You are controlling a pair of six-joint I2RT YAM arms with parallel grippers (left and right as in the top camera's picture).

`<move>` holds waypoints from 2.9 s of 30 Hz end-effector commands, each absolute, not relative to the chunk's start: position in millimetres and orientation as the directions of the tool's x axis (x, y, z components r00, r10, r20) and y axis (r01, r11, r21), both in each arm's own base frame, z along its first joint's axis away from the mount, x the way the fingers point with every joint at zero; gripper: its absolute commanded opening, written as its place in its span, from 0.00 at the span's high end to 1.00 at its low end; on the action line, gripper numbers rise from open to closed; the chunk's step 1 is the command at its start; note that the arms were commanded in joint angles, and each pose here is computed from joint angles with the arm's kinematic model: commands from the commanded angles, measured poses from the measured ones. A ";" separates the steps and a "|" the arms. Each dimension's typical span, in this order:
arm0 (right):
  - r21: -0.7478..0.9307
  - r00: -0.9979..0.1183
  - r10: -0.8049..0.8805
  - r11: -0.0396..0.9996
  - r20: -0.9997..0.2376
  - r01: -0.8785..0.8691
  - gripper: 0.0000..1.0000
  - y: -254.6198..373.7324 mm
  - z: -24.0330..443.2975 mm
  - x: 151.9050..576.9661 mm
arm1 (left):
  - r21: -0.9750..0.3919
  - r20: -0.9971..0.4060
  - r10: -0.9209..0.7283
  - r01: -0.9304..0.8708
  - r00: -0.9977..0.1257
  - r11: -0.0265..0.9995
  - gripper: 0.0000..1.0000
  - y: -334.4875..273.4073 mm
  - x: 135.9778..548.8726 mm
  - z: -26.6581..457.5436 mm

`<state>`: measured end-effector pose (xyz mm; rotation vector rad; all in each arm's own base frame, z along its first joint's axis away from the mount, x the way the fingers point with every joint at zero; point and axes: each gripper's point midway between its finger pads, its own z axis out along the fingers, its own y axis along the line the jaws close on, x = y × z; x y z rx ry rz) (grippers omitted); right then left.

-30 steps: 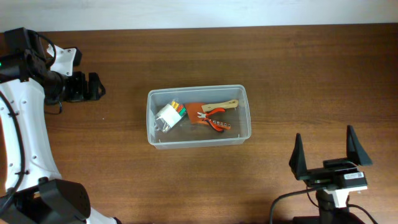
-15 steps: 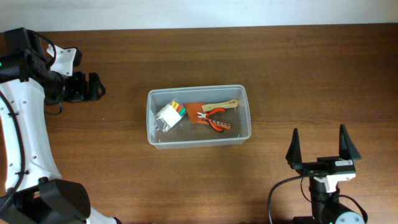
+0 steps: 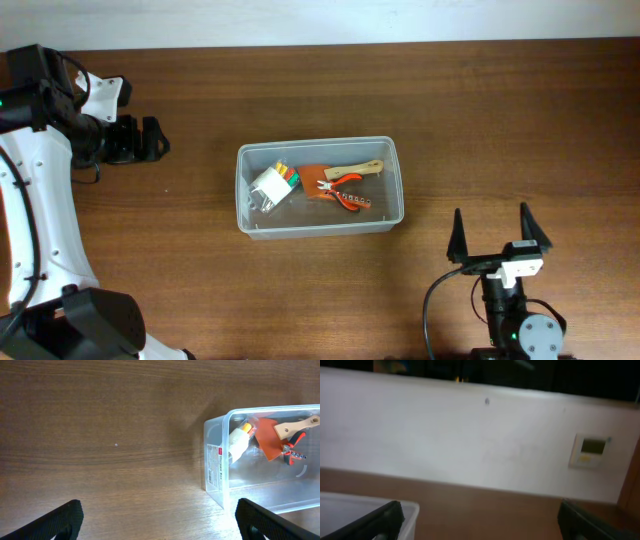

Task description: Pack container

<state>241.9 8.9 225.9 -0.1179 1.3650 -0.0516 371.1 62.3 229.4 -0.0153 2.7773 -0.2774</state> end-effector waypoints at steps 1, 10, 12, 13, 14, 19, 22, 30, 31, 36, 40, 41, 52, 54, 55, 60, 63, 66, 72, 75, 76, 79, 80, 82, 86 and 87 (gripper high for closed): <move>-0.104 0.155 -0.099 0.994 -0.983 -0.027 0.01 7.3 212.2 243.8 | -0.206 -0.354 -0.058 0.018 -0.933 0.978 0.01 62.5 374.3 234.0; -0.090 -0.063 -0.095 0.993 -0.993 -0.082 0.01 13.0 157.6 245.7 | -0.206 -0.354 -0.058 0.018 -0.933 0.978 0.01 62.5 374.3 234.0; -0.090 -0.062 -0.095 0.993 -0.993 -0.082 0.01 13.0 157.8 245.7 | -0.206 -0.354 -0.058 0.018 -0.933 0.978 0.01 62.5 374.3 234.0; -0.090 -0.062 -0.095 0.993 -0.993 -0.082 0.01 13.0 157.8 245.7 | -0.206 -0.354 -0.058 0.018 -0.933 0.978 0.01 62.6 374.3 234.0; -0.090 -0.062 -0.095 0.993 -0.993 -0.082 0.01 13.0 157.8 245.7 | -0.206 -0.354 -0.058 0.018 -0.933 0.978 0.01 62.5 374.3 234.0; -0.090 -0.063 -0.095 0.993 -0.993 -0.082 0.01 13.0 157.6 245.7 | -0.206 -0.354 -0.058 0.018 -0.933 0.978 0.01 62.6 374.3 234.0; -0.090 -0.063 -0.095 0.993 -0.993 -0.082 0.01 13.0 157.6 245.7 | -0.206 -0.354 -0.058 0.018 -0.933 0.978 0.01 62.5 374.3 234.0; -0.090 -0.063 -0.095 0.993 -0.993 -0.082 0.01 13.0 157.6 245.7 | -0.206 -0.354 -0.058 0.018 -0.933 0.978 0.01 62.5 374.3 234.0; -0.090 -0.063 -0.095 0.993 -0.993 -0.082 0.01 13.0 157.6 245.7 | -0.206 -0.354 -0.058 0.018 -0.933 0.978 0.01 62.5 374.3 234.0; -0.090 -0.063 -0.095 0.993 -0.993 -0.082 0.01 13.0 157.6 245.7 | -0.206 -0.354 -0.058 0.018 -0.933 0.978 0.01 62.5 374.3 234.0; -0.090 -0.063 -0.095 0.993 -0.993 -0.082 0.01 13.0 157.6 245.7 | -0.206 -0.354 -0.058 0.018 -0.933 0.978 0.01 62.5 374.3 234.0; -0.090 -0.063 -0.095 0.993 -0.993 -0.082 0.01 13.0 157.6 245.7 | -0.206 -0.354 -0.058 0.018 -0.933 0.978 0.01 62.5 374.3 234.0; -0.090 -0.063 -0.095 0.993 -0.993 -0.082 0.01 13.0 157.6 245.7 | -0.203 -0.362 -0.052 0.024 -0.931 0.979 0.01 60.3 373.5 237.1; -0.090 -0.063 -0.095 0.993 -0.993 -0.082 0.01 13.0 157.6 245.7 | -0.199 -0.373 -0.039 0.039 -0.927 0.979 0.01 54.8 371.1 241.7; -0.090 -0.063 -0.095 0.993 -0.993 -0.082 0.01 13.0 157.6 245.7 | -0.188 -0.377 -0.027 0.048 -0.926 0.981 0.01 51.1 367.5 244.0; -0.090 -0.063 -0.095 0.993 -0.993 -0.082 0.01 13.0 157.6 245.7 | -0.061 -0.360 0.061 0.089 -0.931 0.994 0.01 34.9 333.3 245.9; -0.090 -0.063 -0.095 0.993 -0.993 -0.082 0.01 13.0 157.6 245.7 | -0.033 -0.380 0.123 0.147 -0.917 0.989 0.01 14.0 310.8 244.7; -0.090 -0.063 -0.095 0.993 -0.993 -0.082 0.01 13.0 157.6 245.7 | -0.018 -0.525 0.190 0.234 -0.830 0.972 0.01 -13.3 314.2 253.9; -0.090 -0.063 -0.095 0.993 -0.993 -0.082 0.01 13.0 157.6 245.7 | 0.101 -0.848 0.291 0.405 -0.443 0.909 0.01 -75.8 312.5 295.7; -0.090 -0.063 -0.095 0.993 -0.993 -0.082 0.01 13.0 157.6 245.7 | 0.147 -0.919 0.278 0.412 -0.278 0.899 0.01 -82.4 289.8 306.1; -0.090 -0.063 -0.095 0.993 -0.993 -0.082 0.01 13.0 157.6 245.7 | 0.155 -0.928 0.273 0.403 -0.253 0.902 0.01 -79.9 283.1 304.6; -0.090 -0.063 -0.095 0.993 -0.993 -0.082 0.02 13.0 157.6 245.7 | 0.168 -0.943 0.257 0.363 -0.211 0.916 0.01 -67.4 266.4 294.8; -0.090 -0.063 -0.095 0.993 -0.993 -0.082 0.01 13.0 157.6 245.7 | 0.170 -0.945 0.253 0.348 -0.207 0.922 0.01 -62.7 261.9 289.8; -0.090 -0.063 -0.095 0.993 -0.993 -0.082 0.01 13.0 157.6 245.7 | 0.173 -0.947 0.248 0.326 -0.202 0.929 0.01 -56.4 255.4 281.6; -0.090 -0.063 -0.095 0.993 -0.993 -0.082 0.01 13.0 157.6 245.7 | 0.188 -0.953 0.240 0.263 -0.184 0.946 0.01 -42.5 248.4 271.9; -0.090 -0.063 -0.095 0.993 -0.993 -0.082 0.01 13.0 157.6 245.7 | 0.192 -0.956 0.238 0.241 -0.175 0.951 0.01 -38.1 246.6 270.9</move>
